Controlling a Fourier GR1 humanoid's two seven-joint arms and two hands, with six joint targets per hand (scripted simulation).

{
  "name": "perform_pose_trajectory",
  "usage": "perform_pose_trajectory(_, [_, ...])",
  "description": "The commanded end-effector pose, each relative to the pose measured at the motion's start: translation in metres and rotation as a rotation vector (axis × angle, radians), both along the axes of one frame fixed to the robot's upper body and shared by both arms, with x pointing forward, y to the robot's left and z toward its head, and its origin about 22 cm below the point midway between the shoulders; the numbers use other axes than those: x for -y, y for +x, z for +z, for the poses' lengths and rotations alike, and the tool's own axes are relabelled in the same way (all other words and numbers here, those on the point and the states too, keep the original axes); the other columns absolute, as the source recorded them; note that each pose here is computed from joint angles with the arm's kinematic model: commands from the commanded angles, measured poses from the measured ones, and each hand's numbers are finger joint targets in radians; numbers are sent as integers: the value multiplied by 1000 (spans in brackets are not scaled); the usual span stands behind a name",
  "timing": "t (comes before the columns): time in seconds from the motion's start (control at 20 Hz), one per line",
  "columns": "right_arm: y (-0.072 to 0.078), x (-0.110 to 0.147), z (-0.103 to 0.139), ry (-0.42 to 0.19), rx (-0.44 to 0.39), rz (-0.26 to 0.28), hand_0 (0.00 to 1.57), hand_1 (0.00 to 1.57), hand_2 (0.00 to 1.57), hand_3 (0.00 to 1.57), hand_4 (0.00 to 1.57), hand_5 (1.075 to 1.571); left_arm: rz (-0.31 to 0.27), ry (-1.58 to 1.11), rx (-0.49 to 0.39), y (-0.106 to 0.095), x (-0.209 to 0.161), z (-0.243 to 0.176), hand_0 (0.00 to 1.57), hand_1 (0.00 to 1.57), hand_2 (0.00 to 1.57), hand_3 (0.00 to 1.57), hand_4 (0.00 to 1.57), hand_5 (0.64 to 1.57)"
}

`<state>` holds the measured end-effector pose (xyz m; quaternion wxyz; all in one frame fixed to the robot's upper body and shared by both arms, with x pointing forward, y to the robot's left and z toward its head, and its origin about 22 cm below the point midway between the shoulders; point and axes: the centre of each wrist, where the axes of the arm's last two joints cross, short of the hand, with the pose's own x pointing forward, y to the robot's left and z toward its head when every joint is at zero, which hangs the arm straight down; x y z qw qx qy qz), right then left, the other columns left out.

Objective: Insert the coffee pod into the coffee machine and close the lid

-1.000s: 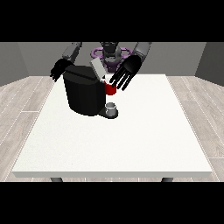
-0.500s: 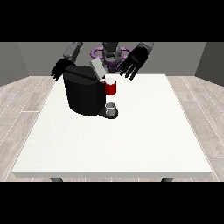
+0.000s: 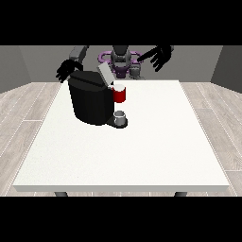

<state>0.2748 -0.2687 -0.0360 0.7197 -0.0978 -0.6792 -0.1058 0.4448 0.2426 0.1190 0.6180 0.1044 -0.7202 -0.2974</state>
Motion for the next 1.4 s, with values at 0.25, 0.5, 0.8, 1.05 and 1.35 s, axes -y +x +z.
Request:
perform_pose_trajectory(0.25, [-32, 35, -11, -32, -121, -21, 0, 0, 0, 0, 492, 1571, 57, -313, -219, -55, 13, -121, 0, 0, 0, 0, 191, 1571])
perform_pose_trajectory(0.5, [-32, 11, 8, -61, -78, 115, 0, 0, 0, 0, 349, 1571, 154, -397, -311, -80, -20, -150, 0, 0, 0, 0, 0, 1571])
perform_pose_trajectory(0.8, [5, 10, 60, -107, 4, 204, 0, 0, 0, 0, 0, 1571, 102, -471, -365, -94, 3, -164, 0, 0, 0, 0, 0, 1571])
perform_pose_trajectory(1.05, [12, -14, 70, -88, 55, 285, 0, 0, 0, 0, 0, 1571, 114, -553, -307, -96, -9, -154, 0, 0, 0, 0, 0, 1571])
perform_pose_trajectory(1.35, [31, -30, 95, -167, 147, 337, 0, 0, 0, 0, 239, 1571, 79, -552, -236, -111, -5, -153, 0, 0, 0, 0, 112, 1571])
